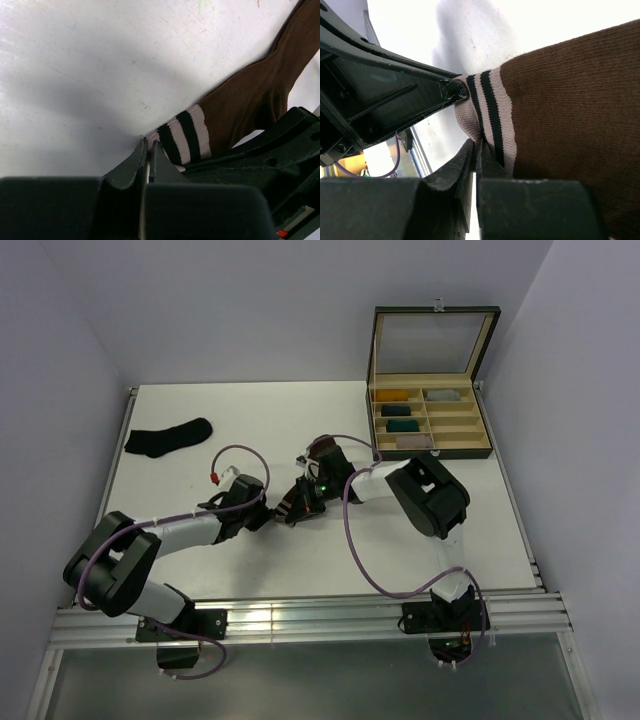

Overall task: Roll the socks
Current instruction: Roll the sock at the center of the board.

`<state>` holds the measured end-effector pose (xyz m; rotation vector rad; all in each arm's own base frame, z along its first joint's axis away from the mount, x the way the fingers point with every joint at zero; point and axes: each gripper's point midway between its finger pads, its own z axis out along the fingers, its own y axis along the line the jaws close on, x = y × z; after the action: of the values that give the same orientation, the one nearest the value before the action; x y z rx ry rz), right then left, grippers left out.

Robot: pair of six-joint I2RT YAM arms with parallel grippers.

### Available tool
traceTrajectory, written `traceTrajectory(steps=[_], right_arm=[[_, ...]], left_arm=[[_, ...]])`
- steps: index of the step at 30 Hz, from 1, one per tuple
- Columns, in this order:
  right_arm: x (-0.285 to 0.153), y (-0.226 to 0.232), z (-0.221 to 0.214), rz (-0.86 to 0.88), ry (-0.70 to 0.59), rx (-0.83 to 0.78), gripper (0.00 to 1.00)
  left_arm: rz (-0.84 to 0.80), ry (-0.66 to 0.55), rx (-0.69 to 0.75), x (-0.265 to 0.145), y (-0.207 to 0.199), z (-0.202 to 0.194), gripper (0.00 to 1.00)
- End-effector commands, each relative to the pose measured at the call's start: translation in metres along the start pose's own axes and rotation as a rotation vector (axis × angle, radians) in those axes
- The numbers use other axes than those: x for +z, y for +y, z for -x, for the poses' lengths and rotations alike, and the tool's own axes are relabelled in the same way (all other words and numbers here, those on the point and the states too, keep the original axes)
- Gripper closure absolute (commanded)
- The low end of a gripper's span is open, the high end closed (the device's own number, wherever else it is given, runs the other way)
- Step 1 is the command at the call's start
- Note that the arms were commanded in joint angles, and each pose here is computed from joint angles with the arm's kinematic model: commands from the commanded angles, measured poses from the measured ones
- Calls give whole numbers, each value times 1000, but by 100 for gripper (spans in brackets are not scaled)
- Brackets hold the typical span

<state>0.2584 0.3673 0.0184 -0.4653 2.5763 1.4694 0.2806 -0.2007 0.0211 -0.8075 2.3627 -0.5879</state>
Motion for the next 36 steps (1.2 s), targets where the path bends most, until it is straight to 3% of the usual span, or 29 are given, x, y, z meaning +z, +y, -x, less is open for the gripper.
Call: traceTrajectory(steps=[1, 8, 11, 25, 36], right_arm=[[-8, -12, 1, -97, -21, -36, 91], [-20, 8, 7, -155, -103, -216, 56], [-25, 13, 10, -203, -144, -306, 50], [-27, 39, 12, -357, -327, -702, 47], [-19, 43, 10, -460, -437, -856, 47]], left_arm=[[65, -11, 43, -6, 6, 5, 99], [82, 20, 68, -7, -2, 4, 100], [99, 41, 64, -6, -1, 1, 100], [119, 66, 70, -7, -10, 5, 100], [117, 95, 95, -2, -14, 10, 100]])
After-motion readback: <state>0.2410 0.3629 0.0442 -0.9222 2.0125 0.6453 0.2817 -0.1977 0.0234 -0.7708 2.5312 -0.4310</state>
